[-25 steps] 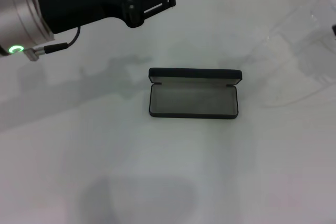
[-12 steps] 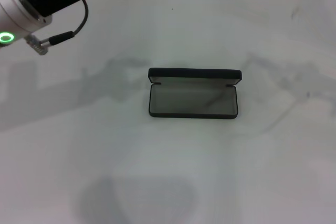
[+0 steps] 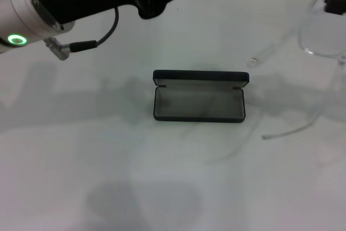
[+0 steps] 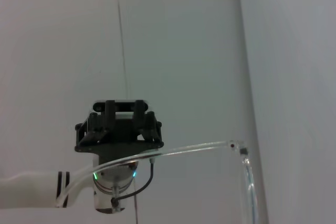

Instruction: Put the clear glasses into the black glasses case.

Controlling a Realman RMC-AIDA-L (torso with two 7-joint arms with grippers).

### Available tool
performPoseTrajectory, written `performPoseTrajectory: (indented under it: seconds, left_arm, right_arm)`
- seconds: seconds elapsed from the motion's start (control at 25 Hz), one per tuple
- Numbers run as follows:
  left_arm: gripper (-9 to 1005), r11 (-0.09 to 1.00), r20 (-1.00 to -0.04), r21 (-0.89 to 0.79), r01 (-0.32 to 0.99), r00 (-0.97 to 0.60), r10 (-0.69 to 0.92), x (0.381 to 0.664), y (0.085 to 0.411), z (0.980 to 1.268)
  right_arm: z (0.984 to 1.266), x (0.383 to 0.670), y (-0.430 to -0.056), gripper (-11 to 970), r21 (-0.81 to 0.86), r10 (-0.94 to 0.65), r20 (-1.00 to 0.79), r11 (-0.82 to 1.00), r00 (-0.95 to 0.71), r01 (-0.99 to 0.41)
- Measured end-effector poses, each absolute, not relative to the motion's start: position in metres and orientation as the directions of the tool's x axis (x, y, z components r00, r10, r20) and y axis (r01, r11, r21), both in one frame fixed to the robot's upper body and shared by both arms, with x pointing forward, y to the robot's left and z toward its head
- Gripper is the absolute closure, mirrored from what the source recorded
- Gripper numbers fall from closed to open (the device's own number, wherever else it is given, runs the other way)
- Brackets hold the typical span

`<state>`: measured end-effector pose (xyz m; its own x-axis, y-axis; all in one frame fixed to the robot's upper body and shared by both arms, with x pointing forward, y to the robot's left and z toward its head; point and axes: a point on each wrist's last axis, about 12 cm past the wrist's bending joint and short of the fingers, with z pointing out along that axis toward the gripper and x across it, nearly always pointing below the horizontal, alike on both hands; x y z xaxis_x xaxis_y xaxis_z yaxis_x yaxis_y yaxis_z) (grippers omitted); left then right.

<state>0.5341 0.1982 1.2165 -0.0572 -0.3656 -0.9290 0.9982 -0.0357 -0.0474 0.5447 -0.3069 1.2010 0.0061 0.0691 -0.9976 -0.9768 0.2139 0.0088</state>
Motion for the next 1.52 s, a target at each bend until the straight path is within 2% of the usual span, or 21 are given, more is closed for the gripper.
performPoseTrajectory:
  seconds: [0.28,0.6,1.12,1.52]
  left_arm:
    - [804,-0.065,-0.928,-0.048,0.997,-0.068,-0.366,0.532,0.197,1.216]
    - [806,-0.069,-0.932,-0.081,0.994,-0.1,-0.349,0.537,0.194,1.21]
    - [810,-0.084,-0.937,-0.149,0.985,-0.168,-0.306,0.542,0.19,1.2]
    - [817,-0.083,-0.936,-0.148,0.986,-0.167,-0.309,0.54,0.19,1.199]
  right_arm:
    - [1.195,0.565,-0.273,877,0.014,-0.012,-1.0,0.184,-0.016,-0.983]
    - [1.198,0.571,-0.256,876,-0.008,-0.012,-1.0,0.155,0.006,-0.988]
    - [1.212,0.568,-0.257,878,-0.048,0.09,-0.994,0.13,0.06,-0.99]
    - [1.212,0.567,-0.256,881,-0.046,0.102,-0.993,0.124,0.059,-0.991]
